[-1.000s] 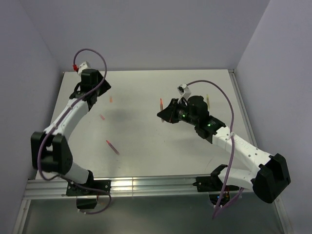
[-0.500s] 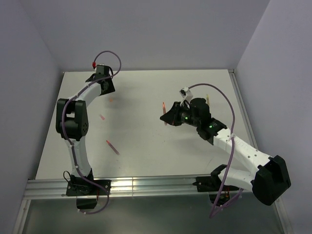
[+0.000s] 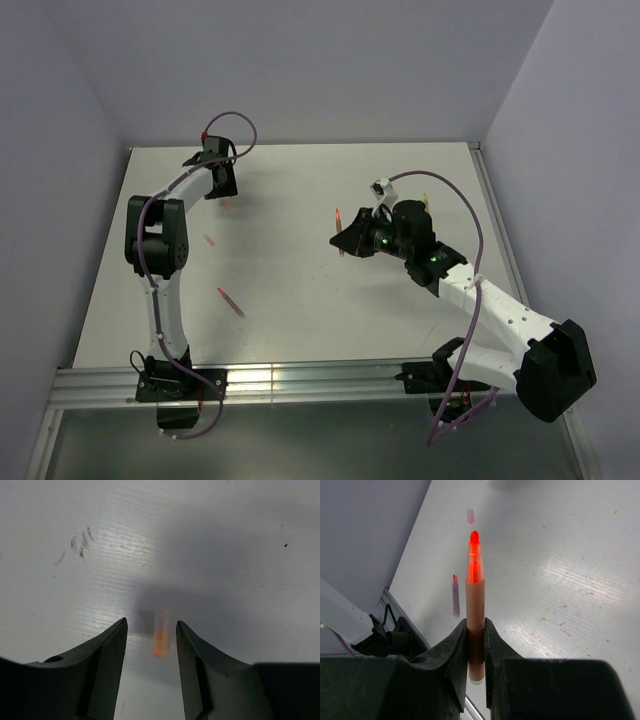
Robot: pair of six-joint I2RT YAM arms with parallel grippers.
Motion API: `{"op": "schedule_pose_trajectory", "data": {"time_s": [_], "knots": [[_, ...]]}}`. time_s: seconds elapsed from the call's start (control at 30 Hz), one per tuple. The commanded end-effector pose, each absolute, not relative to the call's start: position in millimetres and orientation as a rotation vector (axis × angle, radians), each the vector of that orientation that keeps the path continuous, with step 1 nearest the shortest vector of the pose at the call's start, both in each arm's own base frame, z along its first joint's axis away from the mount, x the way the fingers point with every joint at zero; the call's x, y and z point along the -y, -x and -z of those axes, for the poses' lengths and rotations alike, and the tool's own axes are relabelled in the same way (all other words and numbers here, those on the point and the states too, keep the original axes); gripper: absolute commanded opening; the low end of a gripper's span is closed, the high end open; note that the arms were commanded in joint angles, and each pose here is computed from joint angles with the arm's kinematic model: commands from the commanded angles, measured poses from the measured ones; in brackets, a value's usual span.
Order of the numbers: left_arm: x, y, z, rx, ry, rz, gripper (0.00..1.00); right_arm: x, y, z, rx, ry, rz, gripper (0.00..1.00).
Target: Insert the pens into the pen caps
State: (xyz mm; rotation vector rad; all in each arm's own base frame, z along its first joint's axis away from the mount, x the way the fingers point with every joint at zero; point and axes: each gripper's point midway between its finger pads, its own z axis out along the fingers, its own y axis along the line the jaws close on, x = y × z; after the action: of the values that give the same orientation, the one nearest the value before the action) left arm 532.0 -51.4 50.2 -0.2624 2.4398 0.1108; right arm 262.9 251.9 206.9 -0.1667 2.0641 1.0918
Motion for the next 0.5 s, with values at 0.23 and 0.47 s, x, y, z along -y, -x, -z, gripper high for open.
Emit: {"op": "schedule_pose_trajectory", "data": {"time_s": [0.23,0.47], "knots": [[60,-533,-44,-2.482,0.186,-0.07,0.49,-247,-265,-218,-1.996,0.182,-1.109,0.0],[59,-535,-41,-2.503,0.185,-0.086,0.47,-246,-265,-218,-1.993,0.181,-1.115,0.0]]}}
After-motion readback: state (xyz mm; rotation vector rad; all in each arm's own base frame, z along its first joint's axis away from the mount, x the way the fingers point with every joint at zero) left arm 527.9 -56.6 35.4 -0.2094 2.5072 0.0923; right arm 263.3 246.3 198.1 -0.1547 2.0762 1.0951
